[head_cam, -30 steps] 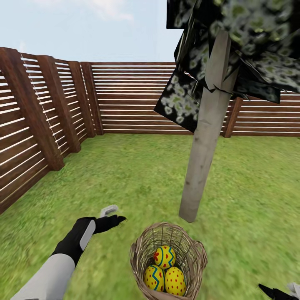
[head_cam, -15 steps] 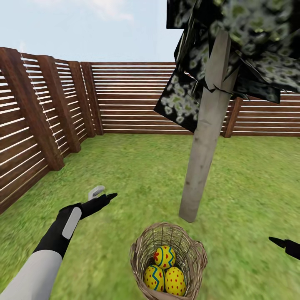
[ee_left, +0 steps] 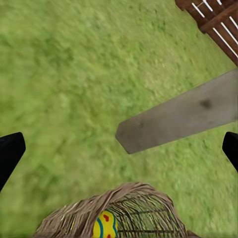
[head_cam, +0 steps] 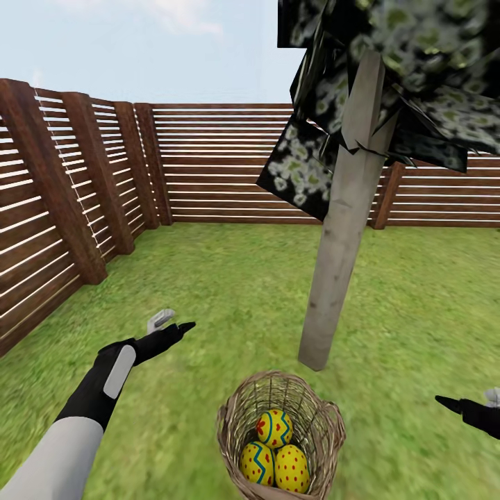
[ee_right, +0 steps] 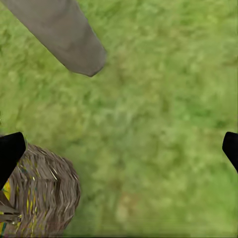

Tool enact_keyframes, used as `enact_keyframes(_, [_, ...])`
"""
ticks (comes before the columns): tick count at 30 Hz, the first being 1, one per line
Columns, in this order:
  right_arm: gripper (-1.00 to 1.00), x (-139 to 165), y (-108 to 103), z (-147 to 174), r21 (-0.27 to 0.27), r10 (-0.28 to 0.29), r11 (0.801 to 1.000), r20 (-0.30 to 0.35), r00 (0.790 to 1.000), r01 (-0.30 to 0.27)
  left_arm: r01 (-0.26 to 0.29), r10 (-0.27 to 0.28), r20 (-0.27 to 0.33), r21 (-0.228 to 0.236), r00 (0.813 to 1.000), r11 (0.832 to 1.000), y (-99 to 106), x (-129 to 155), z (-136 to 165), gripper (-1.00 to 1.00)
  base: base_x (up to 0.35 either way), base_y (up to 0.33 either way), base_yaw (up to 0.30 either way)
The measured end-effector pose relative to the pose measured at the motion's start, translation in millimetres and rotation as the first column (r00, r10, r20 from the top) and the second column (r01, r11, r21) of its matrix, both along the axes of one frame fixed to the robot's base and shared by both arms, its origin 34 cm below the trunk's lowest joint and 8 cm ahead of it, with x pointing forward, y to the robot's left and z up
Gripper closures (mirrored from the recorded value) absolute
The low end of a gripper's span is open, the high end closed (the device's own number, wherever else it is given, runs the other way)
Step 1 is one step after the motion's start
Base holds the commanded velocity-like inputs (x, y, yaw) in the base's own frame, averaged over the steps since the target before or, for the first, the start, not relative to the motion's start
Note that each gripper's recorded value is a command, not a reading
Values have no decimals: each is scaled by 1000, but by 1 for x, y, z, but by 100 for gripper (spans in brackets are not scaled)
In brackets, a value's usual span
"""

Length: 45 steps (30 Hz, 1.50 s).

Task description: Take the three Easter eggs out of the wicker basket on the lawn in the garden, then place them on the lawn next to a single tree (choose any tree) so that all three eggs are next to the same tree and none are left in the basket.

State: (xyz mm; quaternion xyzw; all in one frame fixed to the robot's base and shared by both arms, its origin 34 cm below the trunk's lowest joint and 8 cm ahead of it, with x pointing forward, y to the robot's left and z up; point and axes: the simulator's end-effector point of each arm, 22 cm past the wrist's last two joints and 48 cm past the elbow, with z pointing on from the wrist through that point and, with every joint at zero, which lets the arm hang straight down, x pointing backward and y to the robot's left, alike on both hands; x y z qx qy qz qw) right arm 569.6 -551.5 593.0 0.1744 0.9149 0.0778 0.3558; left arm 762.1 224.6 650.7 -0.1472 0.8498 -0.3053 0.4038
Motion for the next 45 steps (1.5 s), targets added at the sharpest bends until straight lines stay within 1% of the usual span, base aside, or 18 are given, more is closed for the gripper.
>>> enact_keyframes(1, [-100, 4, 5, 2, 7, 3, 1000, 6, 1000, -3, -7, 7, -7, 2, 1000, 1000, 4, -2, -4, -100, 0, 0, 0])
enact_keyframes(4, [-100, 16, 13, 8, 42, 0, 999, 56, 998, -3, -6, 6, -15, 1, 1000, 1000, 4, -6, -9, -100, 0, 0, 0])
enact_keyframes(6, [-100, 21, 14, 12, 54, -7, 999, 77, 997, 3, -5, 5, -15, 1, 1000, 1000, 4, -6, -9, -100, 0, 0, 0])
enact_keyframes(9, [-100, 30, 24, 15, 92, -14, 996, 108, 994, 4, -6, 6, -19, 1, 1000, 1000, 4, -8, -11, -100, 0, 0, 0])
enact_keyframes(19, [-100, 68, 59, 51, 193, -27, 981, 197, 980, -12, -1, 1, -29, 0, 1000, 1000, 3, -6, 7, -100, 0, 0, 0])
enact_keyframes(25, [-100, 87, 62, 82, 225, -40, 974, 252, 967, -18, -1, 1, -32, 2, 999, 1000, 3, -5, 17, -100, 0, 0, 0])
enact_keyframes(28, [-100, 96, 63, 93, 237, -47, 971, 276, 960, -20, -3, 3, -19, 1, 1000, 1000, 3, -3, 20, -100, 0, 0, 0])
enact_keyframes(30, [-100, 98, 65, 95, 244, -50, 969, 283, 958, -22, -3, 3, -17, 0, 1000, 1000, 3, -2, 21, -100, 0, 0, 0])
enact_keyframes(31, [-100, 99, 67, 97, 240, -44, 971, 281, 959, -25, -4, 3, -17, 0, 1000, 1000, 3, -3, 20, -100, 0, 0, 0])
enact_keyframes(33, [-100, 104, 73, 100, 224, -23, 974, 275, 961, -40, -3, 3, -19, 0, 1000, 1000, 2, -3, 19, -100, 0, 0, 0])
enact_keyframes(35, [-100, 109, 82, 104, 220, 3, 973, 258, 966, -62, -4, 4, -19, 0, 1000, 1000, 2, -3, 19, -100, 0, 0, 0])
enact_keyframes(37, [-100, 113, 88, 110, 226, 23, 971, 232, 972, -77, -4, 4, -19, 0, 1000, 1000, 3, -3, 19, -100, -15, 0, 0])
enact_keyframes(39, [-100, 113, 96, 114, 262, 29, 961, 216, 976, -87, -5, 5, -18, -1, 1000, 1000, 3, -3, 19, -100, -156, 0, 0])
enact_keyframes(40, [-100, 112, 98, 114, 269, 34, 959, 210, 977, -91, -5, 5, -18, -1, 1000, 1000, 3, -3, 19, -100, -248, 0, 0])
enact_keyframes(45, [-100, 113, 116, 109, 263, 87, 956, 178, 980, -133, -5, 5, -20, -1, 1000, 1000, 3, -3, 19, -100, -316, 0, 0])
